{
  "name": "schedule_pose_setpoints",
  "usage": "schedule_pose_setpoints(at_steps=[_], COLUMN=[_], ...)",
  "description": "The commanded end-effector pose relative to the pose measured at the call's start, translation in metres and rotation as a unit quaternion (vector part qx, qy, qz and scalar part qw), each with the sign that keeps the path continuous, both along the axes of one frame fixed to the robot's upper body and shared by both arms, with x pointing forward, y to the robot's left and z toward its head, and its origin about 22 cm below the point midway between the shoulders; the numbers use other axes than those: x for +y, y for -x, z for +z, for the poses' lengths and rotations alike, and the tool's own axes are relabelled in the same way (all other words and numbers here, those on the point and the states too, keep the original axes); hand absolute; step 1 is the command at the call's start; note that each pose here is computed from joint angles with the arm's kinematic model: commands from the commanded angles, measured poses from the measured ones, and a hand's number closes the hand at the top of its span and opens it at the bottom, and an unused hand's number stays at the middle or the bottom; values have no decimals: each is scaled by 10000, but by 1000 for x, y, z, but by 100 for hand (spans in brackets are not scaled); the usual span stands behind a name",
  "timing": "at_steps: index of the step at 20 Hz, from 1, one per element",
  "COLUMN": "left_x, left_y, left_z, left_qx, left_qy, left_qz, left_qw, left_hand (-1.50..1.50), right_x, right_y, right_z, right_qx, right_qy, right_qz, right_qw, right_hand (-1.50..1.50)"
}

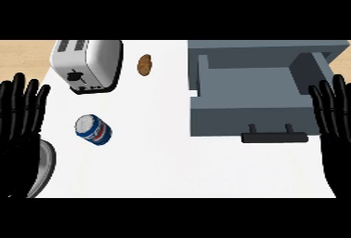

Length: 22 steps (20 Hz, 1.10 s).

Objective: Pick up the can, place it into the drawer and close the drawer

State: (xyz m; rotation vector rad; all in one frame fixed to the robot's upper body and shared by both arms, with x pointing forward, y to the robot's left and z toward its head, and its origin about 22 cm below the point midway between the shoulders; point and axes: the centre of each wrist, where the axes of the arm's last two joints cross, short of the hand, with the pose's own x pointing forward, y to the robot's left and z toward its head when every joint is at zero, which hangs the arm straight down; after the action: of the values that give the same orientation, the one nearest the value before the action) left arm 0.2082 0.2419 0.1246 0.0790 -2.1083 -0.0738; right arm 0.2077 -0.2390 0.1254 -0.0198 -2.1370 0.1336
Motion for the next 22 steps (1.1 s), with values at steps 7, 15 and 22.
schedule_pose_setpoints(at_steps=[7, 15, 22], left_x=[34, 9, 18], left_y=[15, 16, 3], left_z=[-37, -6, 5], left_qx=[1465, 1821, 1808], left_qy=[767, 1075, 1031], left_qz=[2671, 3115, 3136], left_qw=[9494, 9264, 9265], left_hand=[-150, -150, -150], right_x=[-17, -19, -25], right_y=[7, 12, 17], right_z=[-33, -13, -24], right_qx=[1291, 1646, 1519], right_qy=[-410, -333, -475], right_qz=[-915, -1079, -983], right_qw=[9866, 9799, 9823], right_hand=[-150, -150, -150])
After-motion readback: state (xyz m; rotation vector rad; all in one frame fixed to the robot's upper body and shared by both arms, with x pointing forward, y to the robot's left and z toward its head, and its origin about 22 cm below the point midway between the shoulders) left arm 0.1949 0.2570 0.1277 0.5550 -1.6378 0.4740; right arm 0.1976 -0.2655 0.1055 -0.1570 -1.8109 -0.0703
